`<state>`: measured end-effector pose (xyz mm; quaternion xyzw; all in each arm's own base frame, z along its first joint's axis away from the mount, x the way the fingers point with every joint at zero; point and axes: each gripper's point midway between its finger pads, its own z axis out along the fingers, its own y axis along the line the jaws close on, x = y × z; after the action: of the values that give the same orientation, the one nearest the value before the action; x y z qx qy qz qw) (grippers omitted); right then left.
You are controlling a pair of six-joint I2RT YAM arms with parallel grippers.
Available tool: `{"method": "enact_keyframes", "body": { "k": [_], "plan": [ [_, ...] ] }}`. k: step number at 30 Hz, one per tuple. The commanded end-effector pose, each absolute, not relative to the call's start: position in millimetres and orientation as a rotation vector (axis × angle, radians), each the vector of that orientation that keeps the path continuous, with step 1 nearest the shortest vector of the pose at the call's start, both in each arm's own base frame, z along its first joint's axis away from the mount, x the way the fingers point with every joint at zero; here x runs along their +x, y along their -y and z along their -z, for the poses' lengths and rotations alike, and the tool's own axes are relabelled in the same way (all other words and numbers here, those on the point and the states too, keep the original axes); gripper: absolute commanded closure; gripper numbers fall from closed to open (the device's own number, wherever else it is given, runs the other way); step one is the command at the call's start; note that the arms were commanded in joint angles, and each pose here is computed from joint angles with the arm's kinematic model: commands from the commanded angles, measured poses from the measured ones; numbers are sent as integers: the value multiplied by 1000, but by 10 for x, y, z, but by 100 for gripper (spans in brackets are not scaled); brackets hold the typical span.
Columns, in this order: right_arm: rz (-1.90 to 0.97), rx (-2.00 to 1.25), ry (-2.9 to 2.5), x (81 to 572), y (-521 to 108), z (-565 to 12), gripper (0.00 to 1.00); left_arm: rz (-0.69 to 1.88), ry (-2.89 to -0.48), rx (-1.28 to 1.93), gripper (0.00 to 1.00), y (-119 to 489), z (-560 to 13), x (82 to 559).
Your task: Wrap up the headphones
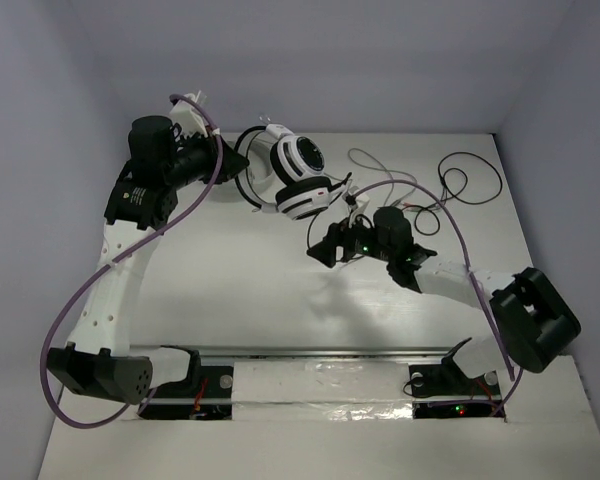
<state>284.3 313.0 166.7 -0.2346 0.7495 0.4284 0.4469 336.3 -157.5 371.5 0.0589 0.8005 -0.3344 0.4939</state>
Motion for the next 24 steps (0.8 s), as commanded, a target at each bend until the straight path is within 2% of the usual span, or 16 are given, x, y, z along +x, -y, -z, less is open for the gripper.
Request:
{"method": "enact_keyframes", "body": {
  "k": [1,5,13,14,15,17,18,21,23,24],
  "plan": [
    [-1128,-541,-1759,2899,-3250,-1781,19,915,-1763,182,100,1696,-4263,3271],
    [-1136,-512,-1773,2942,-3272,-1707,21,940,-1763,179,100,1729,-4213,3292],
    [-1138,-433,-1809,2973,-3241,-1500,32,989,-1723,173,100,1773,-4379,3285],
    [-1134,-421,-1814,2983,-3233,-1488,36,988,-1717,160,100,1763,-4404,3285],
    [-1123,-400,-1820,3013,-3222,-1483,50,987,-1713,149,100,1755,-4422,3285],
    [-1141,-379,-1838,2994,-3225,-1478,63,983,-1707,107,100,1726,-4402,3312],
    [-1144,-368,-1846,2990,-3220,-1464,76,979,-1708,85,100,1711,-4375,3331],
    [-1116,-306,-1932,3014,-3178,-1356,93,957,-1729,-14,100,1651,-4189,3468],
    [-1089,-267,-1997,2984,-3158,-1295,100,931,-1739,-91,100,1588,-4003,3557],
    [-1086,-262,-1993,2945,-3172,-1354,100,951,-1745,-143,100,1582,-3930,3571]
  ]
}}
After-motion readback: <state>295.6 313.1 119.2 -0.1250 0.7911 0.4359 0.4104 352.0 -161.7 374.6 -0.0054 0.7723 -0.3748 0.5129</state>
